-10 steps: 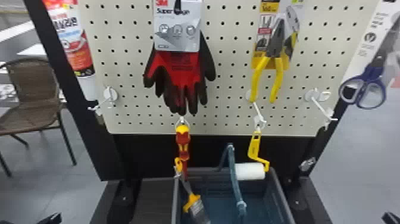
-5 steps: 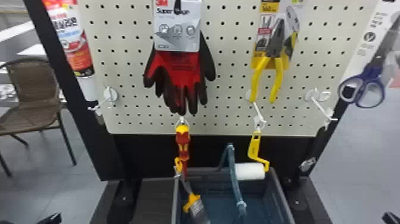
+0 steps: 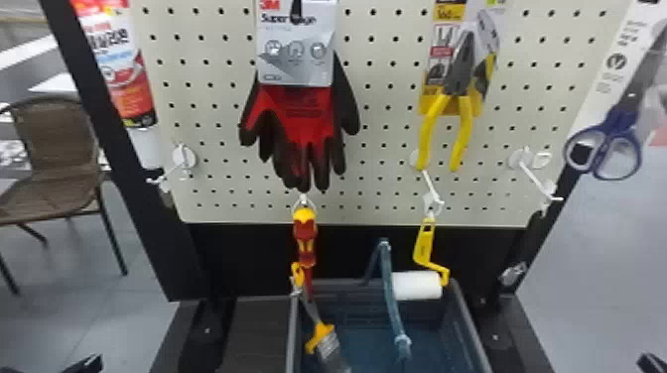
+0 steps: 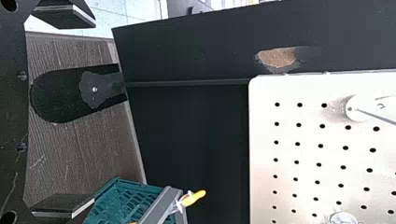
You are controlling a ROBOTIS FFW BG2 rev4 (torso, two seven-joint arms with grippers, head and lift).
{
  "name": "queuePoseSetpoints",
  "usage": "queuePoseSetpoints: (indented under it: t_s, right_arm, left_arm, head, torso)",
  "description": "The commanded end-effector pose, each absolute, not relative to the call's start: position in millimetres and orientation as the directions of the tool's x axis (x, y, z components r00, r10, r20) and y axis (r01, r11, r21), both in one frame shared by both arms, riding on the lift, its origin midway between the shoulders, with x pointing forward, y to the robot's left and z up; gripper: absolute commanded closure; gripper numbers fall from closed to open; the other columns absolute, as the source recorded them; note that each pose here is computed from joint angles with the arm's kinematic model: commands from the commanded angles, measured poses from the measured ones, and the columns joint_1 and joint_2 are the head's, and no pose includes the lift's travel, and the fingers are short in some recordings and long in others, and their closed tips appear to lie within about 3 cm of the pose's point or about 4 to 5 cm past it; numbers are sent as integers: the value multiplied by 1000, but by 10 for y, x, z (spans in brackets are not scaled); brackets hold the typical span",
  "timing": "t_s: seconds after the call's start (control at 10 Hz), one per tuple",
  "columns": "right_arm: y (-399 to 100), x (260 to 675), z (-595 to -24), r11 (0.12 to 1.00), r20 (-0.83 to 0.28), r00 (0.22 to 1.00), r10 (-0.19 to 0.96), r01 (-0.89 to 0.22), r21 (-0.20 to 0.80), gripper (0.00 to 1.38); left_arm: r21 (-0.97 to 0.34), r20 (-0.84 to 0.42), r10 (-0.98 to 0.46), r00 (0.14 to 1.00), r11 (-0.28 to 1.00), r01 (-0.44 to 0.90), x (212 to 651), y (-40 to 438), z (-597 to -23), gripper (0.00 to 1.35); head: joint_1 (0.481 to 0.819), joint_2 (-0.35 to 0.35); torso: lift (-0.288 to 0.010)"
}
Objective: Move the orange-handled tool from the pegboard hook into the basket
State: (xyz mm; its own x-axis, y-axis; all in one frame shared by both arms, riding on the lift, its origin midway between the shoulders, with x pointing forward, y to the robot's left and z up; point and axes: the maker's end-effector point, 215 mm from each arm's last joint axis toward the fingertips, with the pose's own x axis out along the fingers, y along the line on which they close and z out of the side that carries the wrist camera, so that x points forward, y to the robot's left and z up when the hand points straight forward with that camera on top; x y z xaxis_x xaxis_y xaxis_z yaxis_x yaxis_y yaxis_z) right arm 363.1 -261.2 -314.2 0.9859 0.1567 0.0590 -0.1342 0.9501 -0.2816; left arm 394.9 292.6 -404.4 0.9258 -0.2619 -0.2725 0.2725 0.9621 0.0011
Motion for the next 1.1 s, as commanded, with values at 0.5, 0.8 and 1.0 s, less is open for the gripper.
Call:
queuePoseSetpoints:
  t_s: [0.5,0.8,1.0]
  right_arm:
    - [-2613,3628,-3145,954,60,987,147,-126,-272,-2]
    - [-2613,3628,-3145,954,60,987,147,-126,-272,-2]
    - [-2613,3628,-3145,954,60,987,147,-126,-272,-2]
  left_arm:
    - [-5,-271,-260,927,963,269,3947,2916,-4048,-2]
    - [-5,-271,-260,927,963,269,3947,2916,-4048,-2]
    - [-5,-271,-260,927,963,269,3947,2916,-4048,-2]
  head:
    - [549,0]
    - [549,0]
    - [549,0]
  torso:
    - [-100]
    - [-100]
    - [-100]
